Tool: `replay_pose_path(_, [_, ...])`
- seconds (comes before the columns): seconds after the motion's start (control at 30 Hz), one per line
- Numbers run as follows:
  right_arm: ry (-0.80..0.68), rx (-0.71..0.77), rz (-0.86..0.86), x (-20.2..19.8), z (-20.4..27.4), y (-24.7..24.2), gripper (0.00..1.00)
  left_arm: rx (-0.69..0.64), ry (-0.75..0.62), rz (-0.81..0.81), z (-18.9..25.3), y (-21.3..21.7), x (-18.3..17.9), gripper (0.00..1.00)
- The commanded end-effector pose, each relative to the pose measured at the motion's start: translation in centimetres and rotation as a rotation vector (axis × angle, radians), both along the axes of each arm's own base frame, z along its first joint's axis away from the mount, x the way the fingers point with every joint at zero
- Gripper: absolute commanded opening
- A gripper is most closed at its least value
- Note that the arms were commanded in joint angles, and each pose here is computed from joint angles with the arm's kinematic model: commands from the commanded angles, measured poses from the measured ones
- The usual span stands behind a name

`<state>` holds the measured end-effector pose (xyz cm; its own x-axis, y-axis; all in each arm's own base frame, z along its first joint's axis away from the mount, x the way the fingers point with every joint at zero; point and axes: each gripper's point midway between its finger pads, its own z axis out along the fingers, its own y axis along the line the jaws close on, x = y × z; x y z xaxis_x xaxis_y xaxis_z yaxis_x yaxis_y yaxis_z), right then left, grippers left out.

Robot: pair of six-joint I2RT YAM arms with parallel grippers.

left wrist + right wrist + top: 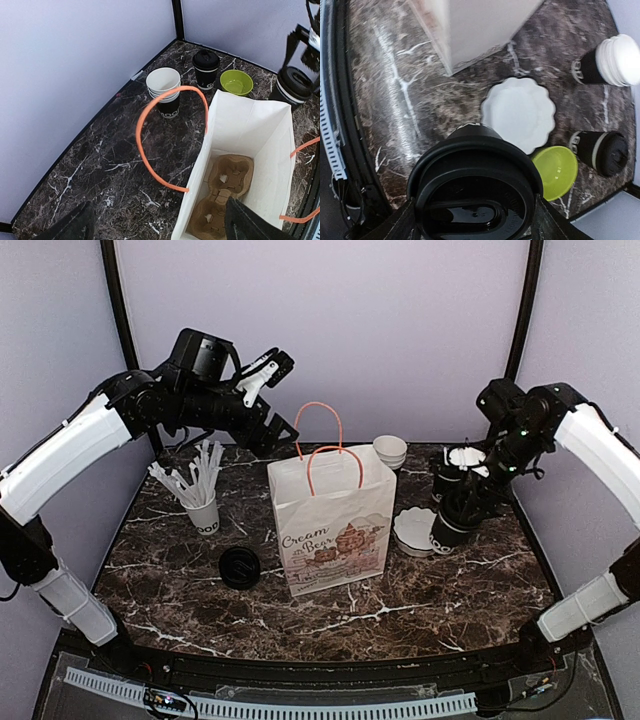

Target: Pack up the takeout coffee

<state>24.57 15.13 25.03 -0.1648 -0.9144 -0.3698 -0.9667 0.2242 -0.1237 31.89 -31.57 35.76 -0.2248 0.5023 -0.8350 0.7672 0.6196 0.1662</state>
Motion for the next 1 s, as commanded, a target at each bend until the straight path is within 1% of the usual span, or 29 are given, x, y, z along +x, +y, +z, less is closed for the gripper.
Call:
replay_pose_path(0.0, [0.051,0.008,0.170,-4.7,-2.3,1.0,0.72,-0.001,-0.059,0.011,1.5,0.4,0.5,0.92])
replay_pose_path(0.13, [0.049,0.004,0.231,-6.0,-3.8,2.3,0.72,0.002,-0.054,0.010,1.5,0.5,0.3,0.92])
replay_pose_path(0.2, [0.050,-0.019,0.238,-5.7,-4.6,2.7,0.70,0.001,-0.058,0.013,1.6,0.6,0.3,0.92])
replay_pose_path(0.3, [0.054,-0.041,0.236,-5.1,-5.9,3.1,0.70,-0.007,-0.057,0.015,1.8,0.8,0.1,0.92])
replay_pose_path(0.53, [0.074,-0.107,0.224,-4.7,-9.8,2.4,0.70,-0.035,-0.070,0.008,2.4,1.2,-0.7,0.92])
replay_pose_path(0.63, [0.082,-0.140,0.221,-4.8,-11.3,1.9,0.70,-0.027,-0.070,0.004,2.1,1.2,-0.6,0.92])
replay_pose_path(0.73, [0.098,-0.147,0.220,-5.1,-11.8,1.8,0.73,-0.011,-0.064,0.004,1.6,1.1,-0.5,0.92])
replay_pose_path(0.87, [0.132,-0.153,0.234,-5.7,-12.2,1.7,0.78,0.002,-0.064,-0.003,1.2,1.0,-0.4,0.92])
replay_pose_path(0.97, [0.168,-0.185,0.235,-6.0,-12.9,1.3,0.80,0.013,-0.064,-0.013,1.0,0.9,-0.4,0.92])
